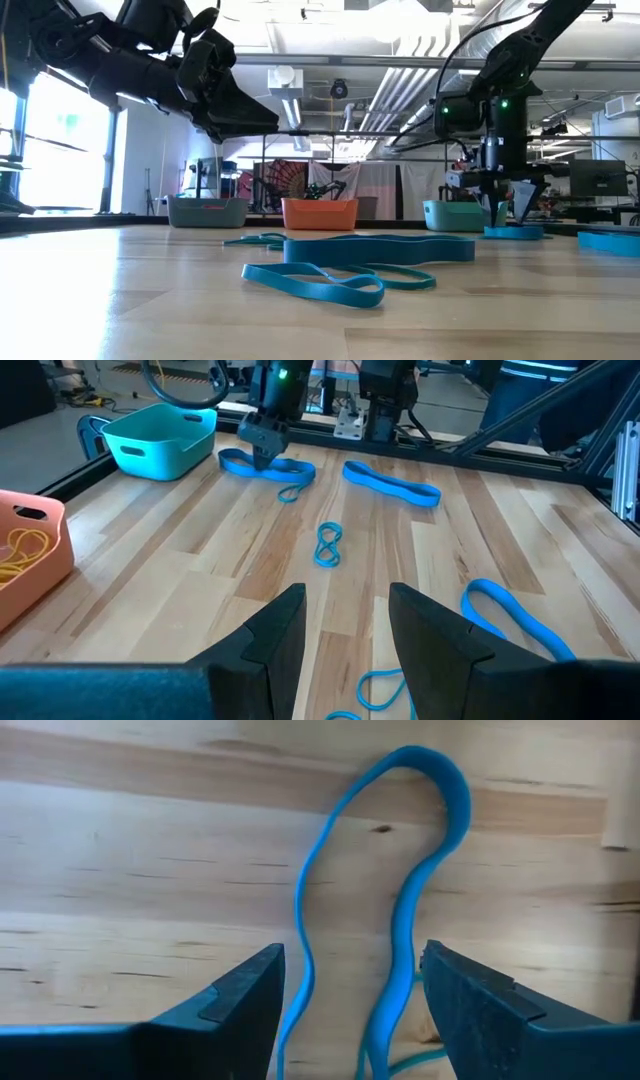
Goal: Sort rubber bands into baskets
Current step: Put the blue rubber band into the light blue bin
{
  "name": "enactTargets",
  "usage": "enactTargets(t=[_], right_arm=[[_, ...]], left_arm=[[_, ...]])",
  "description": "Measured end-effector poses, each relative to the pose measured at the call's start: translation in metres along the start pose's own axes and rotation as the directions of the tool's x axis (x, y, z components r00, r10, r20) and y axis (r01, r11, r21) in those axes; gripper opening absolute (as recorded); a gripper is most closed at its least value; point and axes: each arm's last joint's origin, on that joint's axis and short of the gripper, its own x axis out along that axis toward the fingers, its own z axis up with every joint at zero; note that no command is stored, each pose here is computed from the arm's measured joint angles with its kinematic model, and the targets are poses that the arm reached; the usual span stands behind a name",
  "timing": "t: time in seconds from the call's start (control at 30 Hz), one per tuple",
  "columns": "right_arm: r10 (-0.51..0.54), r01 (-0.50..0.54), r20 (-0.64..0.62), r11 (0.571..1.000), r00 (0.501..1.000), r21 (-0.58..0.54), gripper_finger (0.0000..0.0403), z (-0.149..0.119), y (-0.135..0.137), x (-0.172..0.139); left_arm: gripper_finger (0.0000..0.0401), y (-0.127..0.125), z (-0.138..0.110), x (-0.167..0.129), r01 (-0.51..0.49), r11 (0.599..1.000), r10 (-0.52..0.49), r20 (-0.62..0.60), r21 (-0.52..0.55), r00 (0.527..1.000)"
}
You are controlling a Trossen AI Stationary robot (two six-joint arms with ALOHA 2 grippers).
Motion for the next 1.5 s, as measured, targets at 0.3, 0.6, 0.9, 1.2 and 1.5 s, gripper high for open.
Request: enactTargets(t=[0.3, 0.6, 0.9, 1.2, 1.5], right_arm=[[-0.03, 0.029, -0.042, 0.999, 0.999, -0.022, 0.0225, 0.0, 0.002, 0.013], [0.002, -0.007, -0.047, 0.995, 0.999, -0.102, 0.0153, 0.002, 0.005, 0.015], [0.012, -0.024, -0.049, 0.965, 0.999, -0.263, 0.0015, -0.003, 0.01, 0.011], [-0.09, 0.123, 0.093, 0.876, 0.992, -0.467, 0.0002, 0.015, 0.017, -0.03], [-0.109, 0.247, 0.244, 0.713, 0.964, -0.657, 0.0001, 0.063, 0.015, -0.07]], left_arm=[[0.0138, 0.0, -0.001, 0.0, 0.0, 1.0, 0.0, -0.006, 0.001, 1.0], [0.0138, 0.0, -0.001, 0.0, 0.0, 1.0, 0.0, -0.006, 0.002, 1.0], [0.0138, 0.0, -0.001, 0.0, -0.001, 1.0, 0.001, -0.009, 0.002, 1.0], [0.0138, 0.0, -0.001, 0.0, -0.001, 1.0, 0.001, -0.012, 0.001, 1.0], [0.0138, 0.0, -0.001, 0.0, -0.001, 1.0, 0.001, -0.012, -0.026, 1.0]])
